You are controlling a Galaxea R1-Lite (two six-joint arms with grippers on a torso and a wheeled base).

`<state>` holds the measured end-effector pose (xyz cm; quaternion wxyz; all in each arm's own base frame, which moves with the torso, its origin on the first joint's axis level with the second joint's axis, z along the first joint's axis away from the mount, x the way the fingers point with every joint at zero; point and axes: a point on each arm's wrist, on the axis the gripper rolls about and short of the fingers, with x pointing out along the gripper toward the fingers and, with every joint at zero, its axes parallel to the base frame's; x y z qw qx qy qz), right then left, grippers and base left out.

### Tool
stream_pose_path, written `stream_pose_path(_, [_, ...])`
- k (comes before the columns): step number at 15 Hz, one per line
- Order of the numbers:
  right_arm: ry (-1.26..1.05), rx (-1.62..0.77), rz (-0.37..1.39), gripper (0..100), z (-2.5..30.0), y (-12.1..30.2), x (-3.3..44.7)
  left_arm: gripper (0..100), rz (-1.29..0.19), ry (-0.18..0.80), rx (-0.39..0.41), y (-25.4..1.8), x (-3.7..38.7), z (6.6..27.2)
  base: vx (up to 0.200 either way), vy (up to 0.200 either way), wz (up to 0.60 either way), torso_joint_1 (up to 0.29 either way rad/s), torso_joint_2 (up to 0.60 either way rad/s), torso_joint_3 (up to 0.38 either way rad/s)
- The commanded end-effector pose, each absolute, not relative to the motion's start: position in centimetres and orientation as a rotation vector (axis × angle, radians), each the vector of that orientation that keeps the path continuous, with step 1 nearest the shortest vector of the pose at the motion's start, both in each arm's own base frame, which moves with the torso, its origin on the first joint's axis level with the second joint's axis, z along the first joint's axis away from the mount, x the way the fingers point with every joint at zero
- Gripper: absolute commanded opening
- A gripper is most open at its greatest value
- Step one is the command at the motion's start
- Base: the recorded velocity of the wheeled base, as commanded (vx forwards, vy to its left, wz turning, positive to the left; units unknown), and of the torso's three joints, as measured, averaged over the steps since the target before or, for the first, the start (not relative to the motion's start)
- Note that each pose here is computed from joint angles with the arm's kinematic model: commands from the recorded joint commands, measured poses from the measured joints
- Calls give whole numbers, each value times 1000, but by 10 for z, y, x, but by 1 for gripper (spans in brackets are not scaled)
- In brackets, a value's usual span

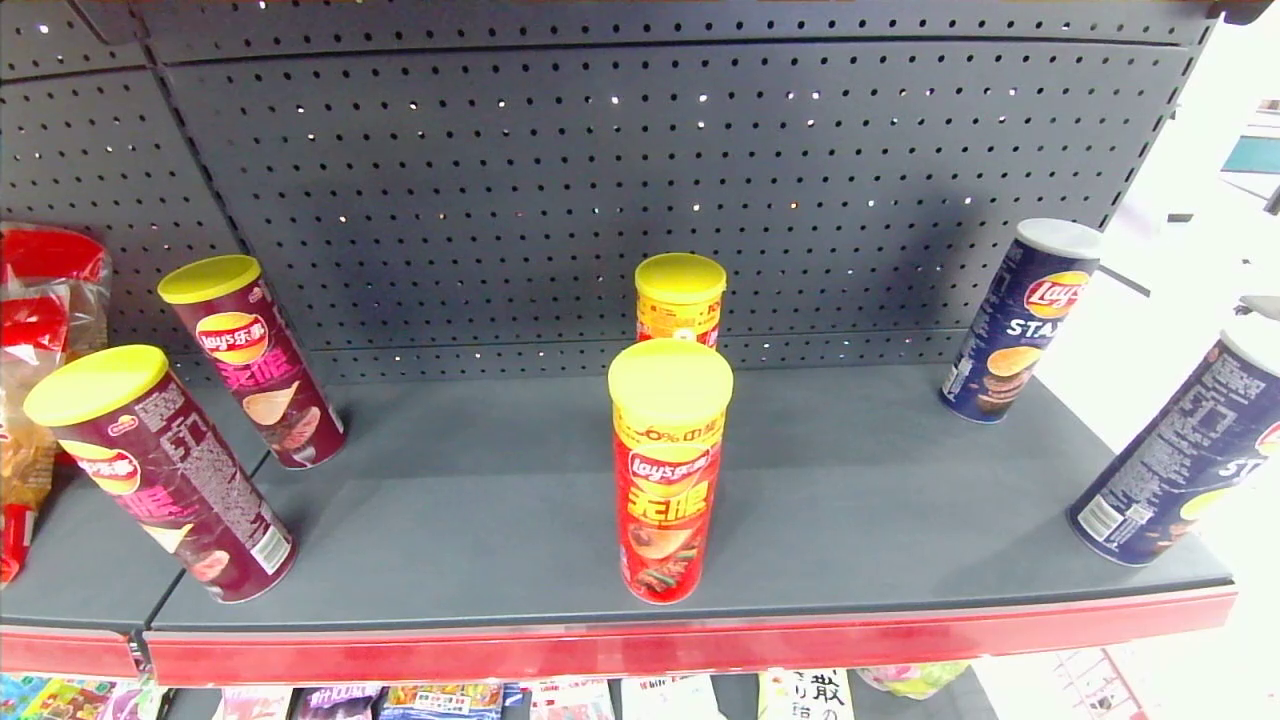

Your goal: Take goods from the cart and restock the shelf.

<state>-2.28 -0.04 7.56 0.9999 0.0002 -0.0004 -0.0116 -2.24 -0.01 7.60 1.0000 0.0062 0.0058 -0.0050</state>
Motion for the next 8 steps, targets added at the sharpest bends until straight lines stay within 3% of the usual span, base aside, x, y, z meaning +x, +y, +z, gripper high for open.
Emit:
stream_pose_path(1, [-2, 0, -23, 100, 76, 0, -23, 100, -31, 31, 1, 0, -21, 76, 0, 0, 0, 0, 0, 0])
stream_pose_path(8, [-2, 0, -23, 100, 76, 0, -23, 100, 18, 2, 0, 0, -23, 76, 0, 0, 0, 0, 0, 0])
